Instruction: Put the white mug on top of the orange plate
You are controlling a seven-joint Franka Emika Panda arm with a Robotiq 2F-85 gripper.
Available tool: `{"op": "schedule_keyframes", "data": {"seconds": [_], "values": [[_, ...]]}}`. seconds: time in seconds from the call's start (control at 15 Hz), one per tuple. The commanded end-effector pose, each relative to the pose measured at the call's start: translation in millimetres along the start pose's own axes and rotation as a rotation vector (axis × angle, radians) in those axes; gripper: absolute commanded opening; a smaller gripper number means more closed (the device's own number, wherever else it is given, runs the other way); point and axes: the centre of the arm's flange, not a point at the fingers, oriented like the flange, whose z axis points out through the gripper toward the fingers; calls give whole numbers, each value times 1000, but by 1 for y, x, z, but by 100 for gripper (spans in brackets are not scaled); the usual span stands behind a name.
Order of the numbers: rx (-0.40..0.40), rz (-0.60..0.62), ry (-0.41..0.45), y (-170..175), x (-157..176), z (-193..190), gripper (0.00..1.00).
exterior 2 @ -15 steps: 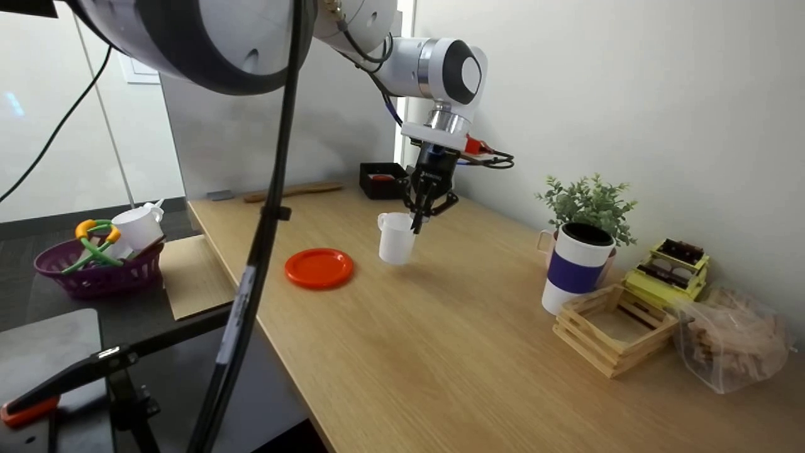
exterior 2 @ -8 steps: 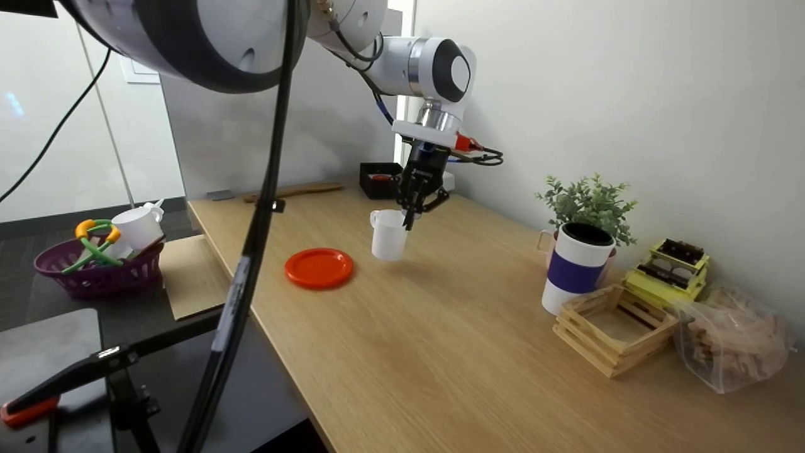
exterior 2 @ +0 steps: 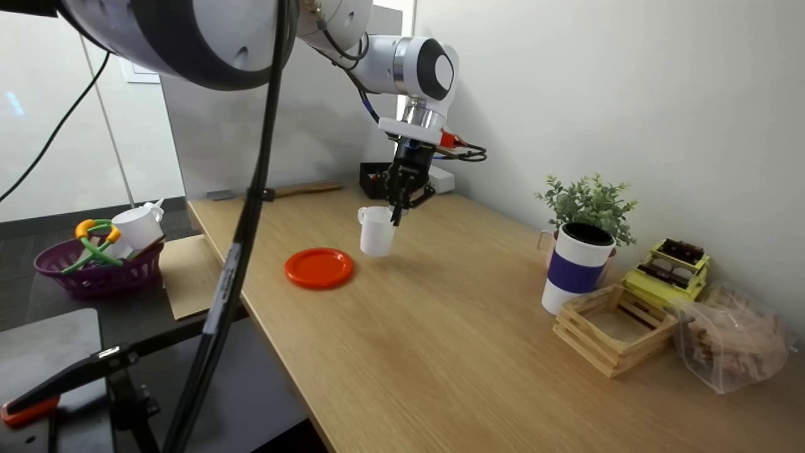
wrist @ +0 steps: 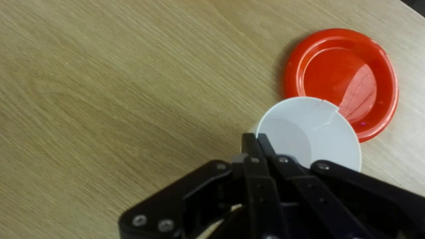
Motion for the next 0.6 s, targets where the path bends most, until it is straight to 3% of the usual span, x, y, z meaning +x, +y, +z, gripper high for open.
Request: {"op": "schedule_keyframes", "data": {"seconds": [0.0, 0.07, 0.53], "values": [[-19, 8, -8, -23, -41, 14, 0], [-3, -5, -2, -6, 2, 0, 1], [-4, -6, -3, -8, 3, 0, 1]]}}
